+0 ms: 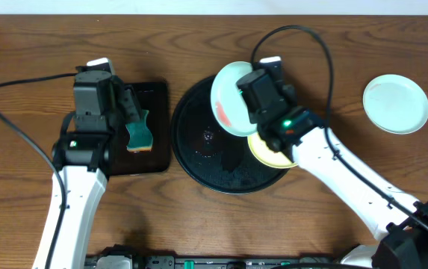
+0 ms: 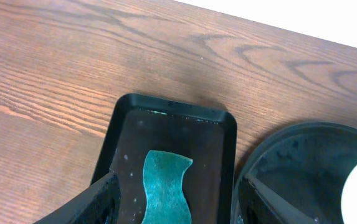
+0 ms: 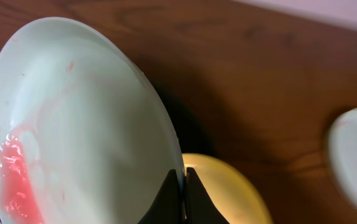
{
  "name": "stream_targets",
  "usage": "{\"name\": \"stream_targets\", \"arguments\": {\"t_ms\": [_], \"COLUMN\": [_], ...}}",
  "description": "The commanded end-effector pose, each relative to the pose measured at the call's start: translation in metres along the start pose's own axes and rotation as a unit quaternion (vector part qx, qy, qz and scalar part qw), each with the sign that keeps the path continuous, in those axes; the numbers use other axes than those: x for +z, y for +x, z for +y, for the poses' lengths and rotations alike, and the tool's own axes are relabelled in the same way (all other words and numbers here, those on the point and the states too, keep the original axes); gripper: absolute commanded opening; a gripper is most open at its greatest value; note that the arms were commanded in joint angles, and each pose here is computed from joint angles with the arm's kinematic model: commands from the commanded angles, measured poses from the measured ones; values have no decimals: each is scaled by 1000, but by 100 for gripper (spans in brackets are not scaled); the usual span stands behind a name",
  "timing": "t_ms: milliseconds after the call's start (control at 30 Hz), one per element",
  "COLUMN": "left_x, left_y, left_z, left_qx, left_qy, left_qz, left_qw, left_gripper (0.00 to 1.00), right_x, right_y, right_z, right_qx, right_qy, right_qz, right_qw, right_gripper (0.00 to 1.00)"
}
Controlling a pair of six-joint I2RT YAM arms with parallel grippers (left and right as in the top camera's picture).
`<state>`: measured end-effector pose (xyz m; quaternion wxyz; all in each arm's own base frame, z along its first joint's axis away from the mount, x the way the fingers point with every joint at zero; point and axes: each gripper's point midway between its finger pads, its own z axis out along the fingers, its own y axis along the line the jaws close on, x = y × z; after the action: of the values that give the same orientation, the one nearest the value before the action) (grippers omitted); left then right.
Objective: Clean dirty plates on tray and stack at the side
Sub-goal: 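Lift the light blue plate off the round tray with the right gripper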
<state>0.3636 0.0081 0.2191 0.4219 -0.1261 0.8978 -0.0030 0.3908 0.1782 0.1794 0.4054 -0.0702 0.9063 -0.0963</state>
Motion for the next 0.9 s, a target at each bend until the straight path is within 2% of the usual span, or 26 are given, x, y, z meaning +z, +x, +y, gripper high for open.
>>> {"name": "stream_targets", "arguments": {"t_ms": [0, 433, 667, 867], "left_x": [-13, -17, -17, -17], "left_y": [-1, 6, 9, 9], "left_z": [0, 3, 4, 3], "left_qx": [-9, -7, -6, -6], "left_qy": [7, 3, 1, 3], "left_qz": [-4, 10, 15, 16], "left_qw": [1000, 1000, 1000, 1000], "left_gripper": [62, 62, 63, 63], "right_x": [-20, -62, -74, -72], "right_y": [-16, -37, -48, -44], "right_z": [-5, 10, 28, 34], "right_qx": [-76, -144, -182, -225], "right_qy": [81, 168, 160, 169], "right_qz": [-46, -126, -152, -145], "right_qw": [993, 967, 958, 949], "right_gripper": [1, 1, 1, 1]}}
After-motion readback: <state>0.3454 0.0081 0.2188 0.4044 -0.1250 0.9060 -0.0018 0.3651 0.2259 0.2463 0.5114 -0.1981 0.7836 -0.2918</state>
